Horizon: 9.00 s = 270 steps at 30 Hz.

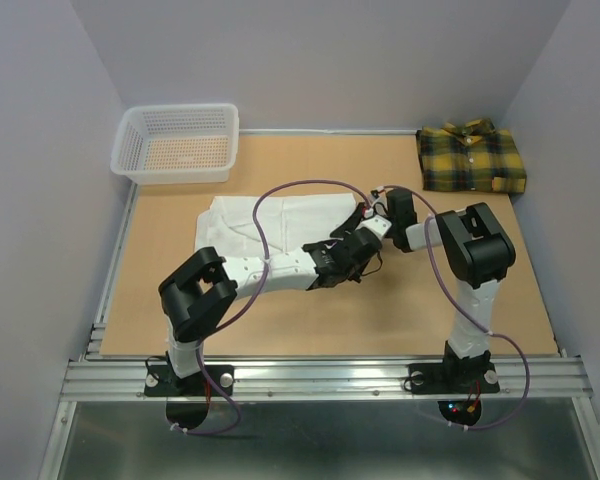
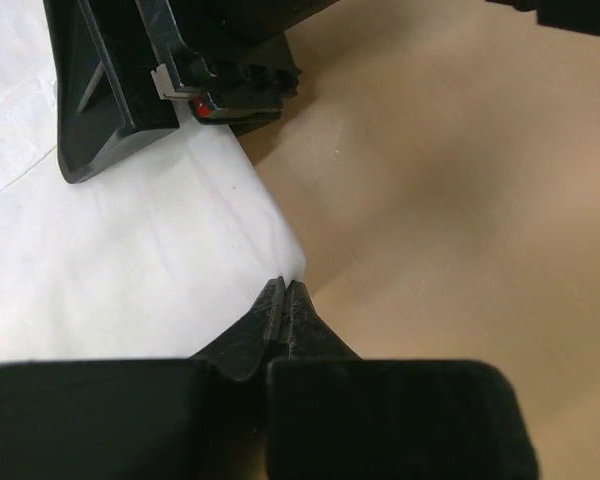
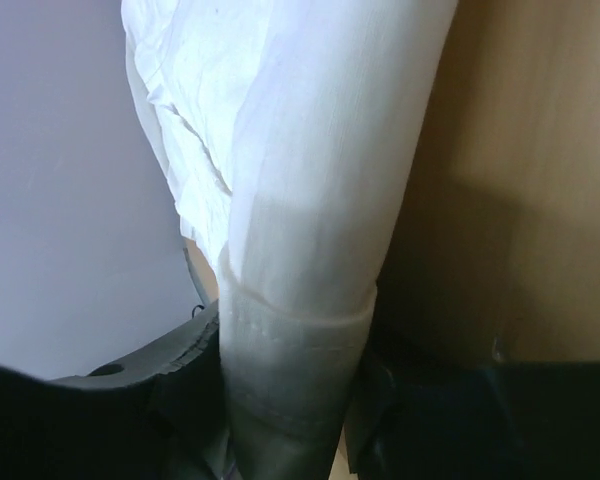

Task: Fold and stack the long sleeve shirts
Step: Fold the shirt

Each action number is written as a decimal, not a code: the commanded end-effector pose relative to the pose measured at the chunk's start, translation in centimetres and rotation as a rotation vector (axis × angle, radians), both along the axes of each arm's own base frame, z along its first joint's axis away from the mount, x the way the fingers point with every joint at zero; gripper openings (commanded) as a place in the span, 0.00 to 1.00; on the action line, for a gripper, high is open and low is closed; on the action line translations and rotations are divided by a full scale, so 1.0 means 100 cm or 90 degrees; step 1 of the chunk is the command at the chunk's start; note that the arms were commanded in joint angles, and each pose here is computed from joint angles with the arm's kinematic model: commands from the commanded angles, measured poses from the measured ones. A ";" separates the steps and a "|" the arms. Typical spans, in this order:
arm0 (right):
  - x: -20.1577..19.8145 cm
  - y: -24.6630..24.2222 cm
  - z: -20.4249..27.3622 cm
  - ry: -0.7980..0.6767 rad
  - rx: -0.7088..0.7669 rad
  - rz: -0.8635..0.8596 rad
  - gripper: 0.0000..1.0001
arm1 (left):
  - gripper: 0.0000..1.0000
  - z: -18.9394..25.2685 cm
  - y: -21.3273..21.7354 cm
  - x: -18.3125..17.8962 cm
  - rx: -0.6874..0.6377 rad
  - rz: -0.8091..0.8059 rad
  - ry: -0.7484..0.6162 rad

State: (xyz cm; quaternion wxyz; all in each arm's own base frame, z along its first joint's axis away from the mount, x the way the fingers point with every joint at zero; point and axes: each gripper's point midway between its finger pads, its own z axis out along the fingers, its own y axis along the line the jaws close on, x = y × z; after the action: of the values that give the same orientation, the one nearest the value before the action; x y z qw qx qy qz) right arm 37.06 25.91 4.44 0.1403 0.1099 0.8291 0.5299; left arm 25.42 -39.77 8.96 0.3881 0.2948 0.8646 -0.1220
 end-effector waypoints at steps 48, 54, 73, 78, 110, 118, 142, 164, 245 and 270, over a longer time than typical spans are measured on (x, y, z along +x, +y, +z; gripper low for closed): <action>0.055 -0.137 0.074 -0.215 -0.608 0.223 0.01 | 0.59 -0.020 0.235 0.077 -0.345 0.427 0.220; 0.053 -0.134 0.075 -0.220 -0.614 0.227 0.02 | 0.49 -0.041 0.232 0.078 -0.348 0.449 0.257; 0.065 -0.105 0.126 -0.317 -0.850 0.162 0.02 | 0.21 -0.080 0.227 0.066 -0.341 0.487 0.325; 0.054 -0.076 0.126 -0.339 -0.944 0.153 0.02 | 0.21 -0.083 0.219 0.063 -0.346 0.478 0.335; -0.015 0.087 0.044 -0.326 -0.895 0.265 0.34 | 0.20 -0.087 0.215 0.051 -0.382 0.489 0.359; -0.014 0.108 0.055 -0.310 -0.818 0.207 0.41 | 0.20 -0.084 0.214 0.052 -0.385 0.484 0.357; -0.015 0.131 0.060 -0.286 -0.729 0.151 0.34 | 0.19 -0.081 0.212 0.051 -0.382 0.480 0.351; -0.037 0.097 0.162 -0.314 -0.398 0.102 0.42 | 0.68 0.027 0.258 0.071 -0.373 0.505 0.181; -0.069 -0.073 0.091 -0.153 0.042 -0.340 1.00 | 0.49 -0.047 0.090 0.050 -0.285 0.204 0.329; -0.055 -0.041 0.077 -0.111 0.105 -0.294 0.99 | 0.49 -0.047 0.089 0.052 -0.294 0.219 0.334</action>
State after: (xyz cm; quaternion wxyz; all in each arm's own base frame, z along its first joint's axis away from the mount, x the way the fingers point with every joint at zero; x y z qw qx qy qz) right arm 30.45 20.82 9.42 0.2925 0.2875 0.7467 0.5237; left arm 30.81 -30.61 4.38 0.2244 0.0078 0.9224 -0.3142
